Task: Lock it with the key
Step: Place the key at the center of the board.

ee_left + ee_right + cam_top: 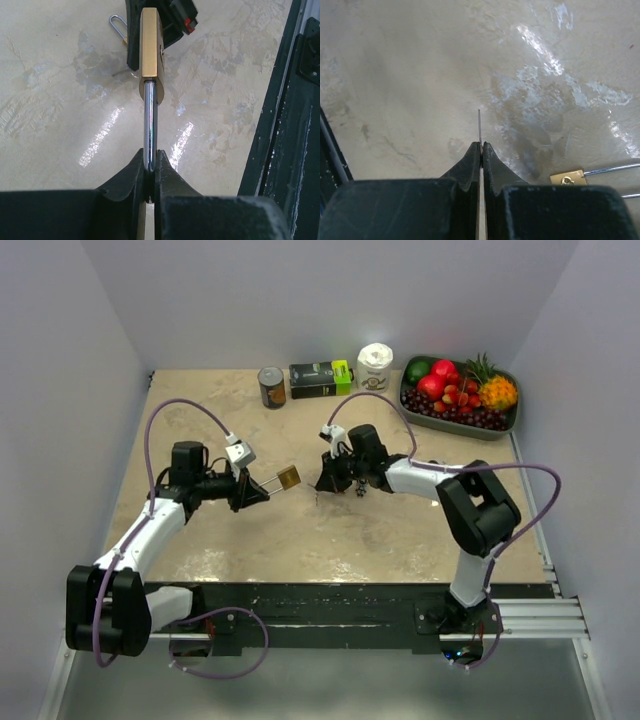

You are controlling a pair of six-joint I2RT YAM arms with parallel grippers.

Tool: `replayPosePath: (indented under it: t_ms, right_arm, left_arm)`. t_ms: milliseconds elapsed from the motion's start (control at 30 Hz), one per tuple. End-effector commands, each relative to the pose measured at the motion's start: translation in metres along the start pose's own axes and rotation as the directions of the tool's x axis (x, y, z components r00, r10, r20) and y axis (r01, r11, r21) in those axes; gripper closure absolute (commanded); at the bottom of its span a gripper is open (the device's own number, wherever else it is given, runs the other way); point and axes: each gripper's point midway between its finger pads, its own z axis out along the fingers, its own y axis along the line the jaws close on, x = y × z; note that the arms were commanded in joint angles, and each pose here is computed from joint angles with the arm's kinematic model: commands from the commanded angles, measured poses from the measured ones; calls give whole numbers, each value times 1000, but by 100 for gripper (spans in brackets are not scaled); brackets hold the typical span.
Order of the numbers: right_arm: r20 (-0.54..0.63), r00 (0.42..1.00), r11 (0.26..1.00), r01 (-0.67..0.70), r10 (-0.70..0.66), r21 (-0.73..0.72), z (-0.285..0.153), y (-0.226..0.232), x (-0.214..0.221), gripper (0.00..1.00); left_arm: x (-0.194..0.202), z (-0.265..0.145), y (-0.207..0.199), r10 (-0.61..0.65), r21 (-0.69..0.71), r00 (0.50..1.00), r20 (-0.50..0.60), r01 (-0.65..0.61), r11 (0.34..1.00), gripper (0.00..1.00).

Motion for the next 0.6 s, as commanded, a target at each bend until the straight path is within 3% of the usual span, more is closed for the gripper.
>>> replayPosePath:
  t_ms: [0,567]
  right_arm:
    - [60,997,998,-44,41,40,16,-15,-11,100]
    - [54,999,990,-13,5,142,22,-49,-24,100]
  left_arm:
    - [-28,-5,-4,96,14,992,85,-98,995,100]
    - [-11,-4,-4,67,8,997,41,-67,998,100]
